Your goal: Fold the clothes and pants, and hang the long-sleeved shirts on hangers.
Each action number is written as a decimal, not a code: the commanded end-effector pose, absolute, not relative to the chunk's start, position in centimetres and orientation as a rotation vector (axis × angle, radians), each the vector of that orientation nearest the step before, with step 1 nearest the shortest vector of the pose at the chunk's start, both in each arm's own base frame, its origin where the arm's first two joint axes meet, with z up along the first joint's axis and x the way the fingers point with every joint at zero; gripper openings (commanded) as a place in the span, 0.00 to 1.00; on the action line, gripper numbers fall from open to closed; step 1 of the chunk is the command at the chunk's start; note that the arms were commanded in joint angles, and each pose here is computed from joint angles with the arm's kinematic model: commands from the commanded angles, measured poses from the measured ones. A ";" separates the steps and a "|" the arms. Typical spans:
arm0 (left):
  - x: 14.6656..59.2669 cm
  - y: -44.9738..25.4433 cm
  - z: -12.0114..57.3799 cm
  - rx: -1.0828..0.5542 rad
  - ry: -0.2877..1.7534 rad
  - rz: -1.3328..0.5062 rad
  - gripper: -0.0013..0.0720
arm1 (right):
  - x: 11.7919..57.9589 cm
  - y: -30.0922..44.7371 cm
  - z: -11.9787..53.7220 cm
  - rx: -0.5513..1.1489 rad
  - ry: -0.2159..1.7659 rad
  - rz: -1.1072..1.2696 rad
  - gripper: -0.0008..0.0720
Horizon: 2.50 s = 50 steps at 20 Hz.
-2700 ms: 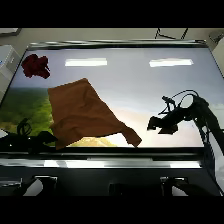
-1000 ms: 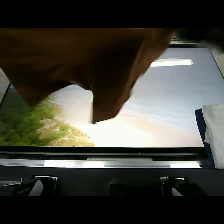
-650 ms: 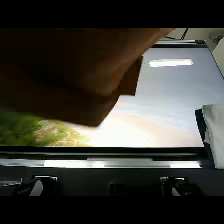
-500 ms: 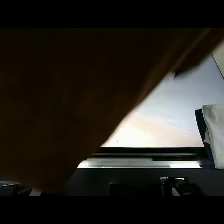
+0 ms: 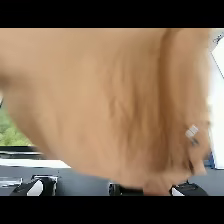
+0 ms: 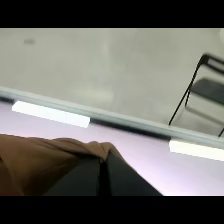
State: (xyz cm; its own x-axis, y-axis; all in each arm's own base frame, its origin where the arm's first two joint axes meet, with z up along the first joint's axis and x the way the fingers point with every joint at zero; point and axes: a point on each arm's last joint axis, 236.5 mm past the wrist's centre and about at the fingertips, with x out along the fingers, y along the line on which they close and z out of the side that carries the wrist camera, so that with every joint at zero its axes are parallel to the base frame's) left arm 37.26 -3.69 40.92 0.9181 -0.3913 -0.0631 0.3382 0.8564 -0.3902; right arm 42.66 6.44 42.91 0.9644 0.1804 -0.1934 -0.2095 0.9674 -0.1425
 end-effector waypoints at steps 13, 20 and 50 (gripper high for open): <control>47.7 -4.9 -1.0 -0.761 0.986 -0.272 0.29 | 57.2 13.6 2.0 0.512 1.111 0.167 0.14; 36.6 4.1 -2.5 -0.745 1.458 -0.108 0.71 | 45.6 -5.4 4.5 0.509 1.452 -0.024 0.77; 27.1 -7.2 -9.8 -0.764 1.699 -0.333 0.04 | 33.2 -1.7 -9.2 0.841 1.714 0.120 0.74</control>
